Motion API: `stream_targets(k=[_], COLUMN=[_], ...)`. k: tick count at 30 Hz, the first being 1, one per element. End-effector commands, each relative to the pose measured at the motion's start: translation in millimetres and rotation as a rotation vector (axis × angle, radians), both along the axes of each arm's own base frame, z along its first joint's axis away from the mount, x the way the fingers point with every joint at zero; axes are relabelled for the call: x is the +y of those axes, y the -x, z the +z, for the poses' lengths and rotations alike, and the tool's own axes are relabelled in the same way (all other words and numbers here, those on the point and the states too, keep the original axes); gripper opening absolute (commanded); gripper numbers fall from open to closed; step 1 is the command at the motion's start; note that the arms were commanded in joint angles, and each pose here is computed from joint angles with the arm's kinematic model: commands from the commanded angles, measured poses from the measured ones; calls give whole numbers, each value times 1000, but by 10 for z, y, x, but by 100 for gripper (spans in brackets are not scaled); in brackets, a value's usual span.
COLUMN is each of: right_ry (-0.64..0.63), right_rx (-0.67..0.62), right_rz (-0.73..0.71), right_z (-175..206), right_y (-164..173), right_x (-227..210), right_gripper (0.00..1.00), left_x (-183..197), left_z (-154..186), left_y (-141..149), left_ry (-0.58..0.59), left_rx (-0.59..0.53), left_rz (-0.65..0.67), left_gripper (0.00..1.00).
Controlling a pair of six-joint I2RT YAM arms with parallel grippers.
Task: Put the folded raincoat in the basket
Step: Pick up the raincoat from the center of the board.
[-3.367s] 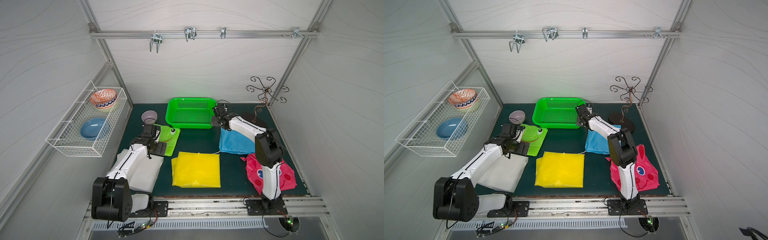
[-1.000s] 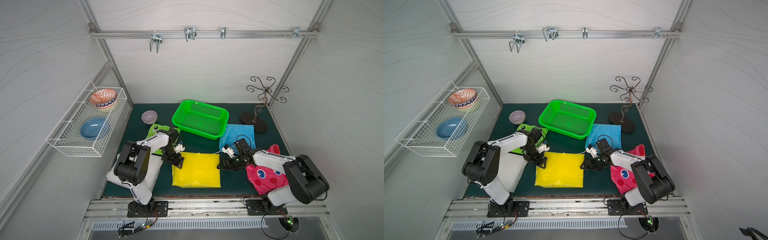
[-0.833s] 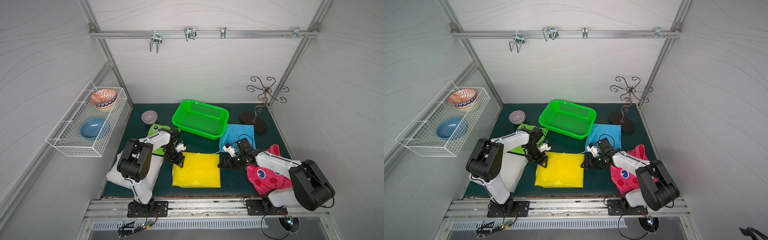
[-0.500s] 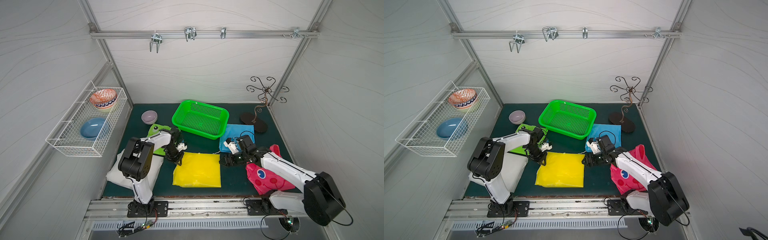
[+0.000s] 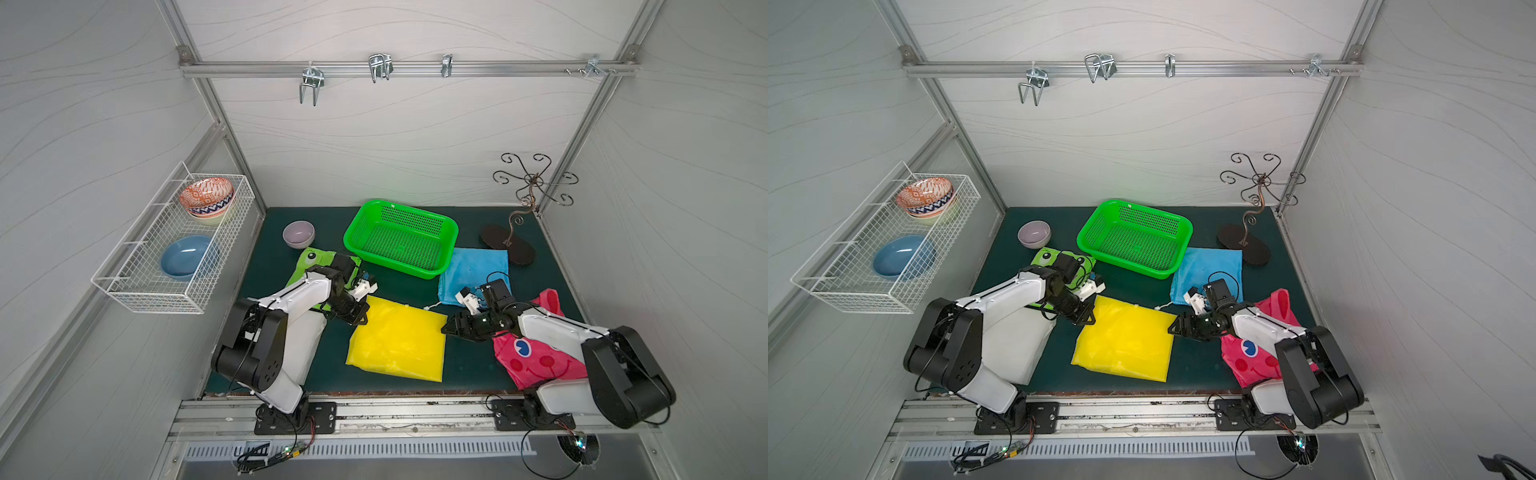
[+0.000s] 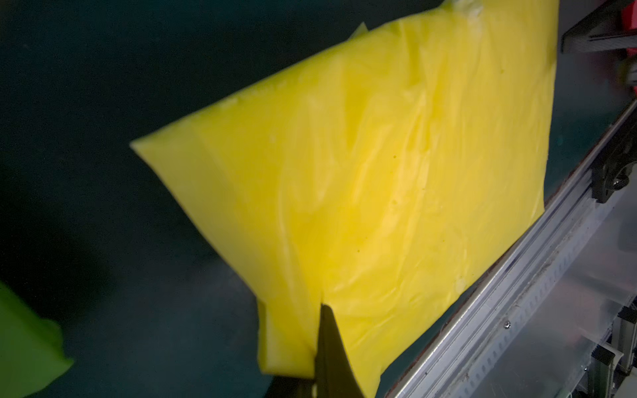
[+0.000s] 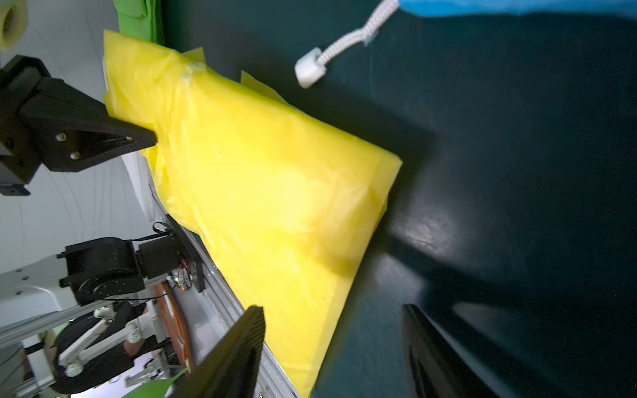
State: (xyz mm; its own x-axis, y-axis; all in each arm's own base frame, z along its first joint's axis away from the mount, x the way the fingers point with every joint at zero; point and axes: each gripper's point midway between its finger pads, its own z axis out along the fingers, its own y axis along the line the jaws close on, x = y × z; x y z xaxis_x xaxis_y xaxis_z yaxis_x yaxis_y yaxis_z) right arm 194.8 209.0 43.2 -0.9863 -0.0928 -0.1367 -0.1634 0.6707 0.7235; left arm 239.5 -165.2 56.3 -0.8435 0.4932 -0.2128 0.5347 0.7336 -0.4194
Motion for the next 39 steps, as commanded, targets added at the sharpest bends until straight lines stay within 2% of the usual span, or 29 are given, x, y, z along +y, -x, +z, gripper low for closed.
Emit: stream_targets(k=[1, 7, 11, 13, 17, 18, 27, 33, 39], right_ry=[-114, -149, -145, -151, -187, -193, -329, -330, -358], right_rx=[12, 41, 76, 92, 90, 78, -149, -324, -390], right_rz=[-11, -40, -59, -59, -52, -50, 24, 84, 96], right_z=[47, -80, -218, -282, -296, -274, 352, 961, 1344], right_y=[-108, -241, -275, -269, -272, -279, -272, -215, -256], right_x=[87, 70, 79, 90, 118, 120, 202, 278, 315], right_gripper=[64, 58, 50, 39, 3, 0, 0, 0, 0], left_x=[-142, -154, -126, -111, -109, -113, -156, -149, -129], left_z=[46, 14, -27, -52, -30, -3, 165, 565, 969], left_y=[-75, -148, -153, -143, -150, -159, -141, -229, -293], left_ry=[87, 95, 76, 69, 72, 76, 130, 224, 285], left_rx=[-63, -112, -123, -123, -137, -151, -191, -185, -205], left_rz=[-37, -32, -32, -28, -26, -28, -54, -7, 13], left_gripper=[0, 0, 0, 0, 0, 0, 0, 0, 0])
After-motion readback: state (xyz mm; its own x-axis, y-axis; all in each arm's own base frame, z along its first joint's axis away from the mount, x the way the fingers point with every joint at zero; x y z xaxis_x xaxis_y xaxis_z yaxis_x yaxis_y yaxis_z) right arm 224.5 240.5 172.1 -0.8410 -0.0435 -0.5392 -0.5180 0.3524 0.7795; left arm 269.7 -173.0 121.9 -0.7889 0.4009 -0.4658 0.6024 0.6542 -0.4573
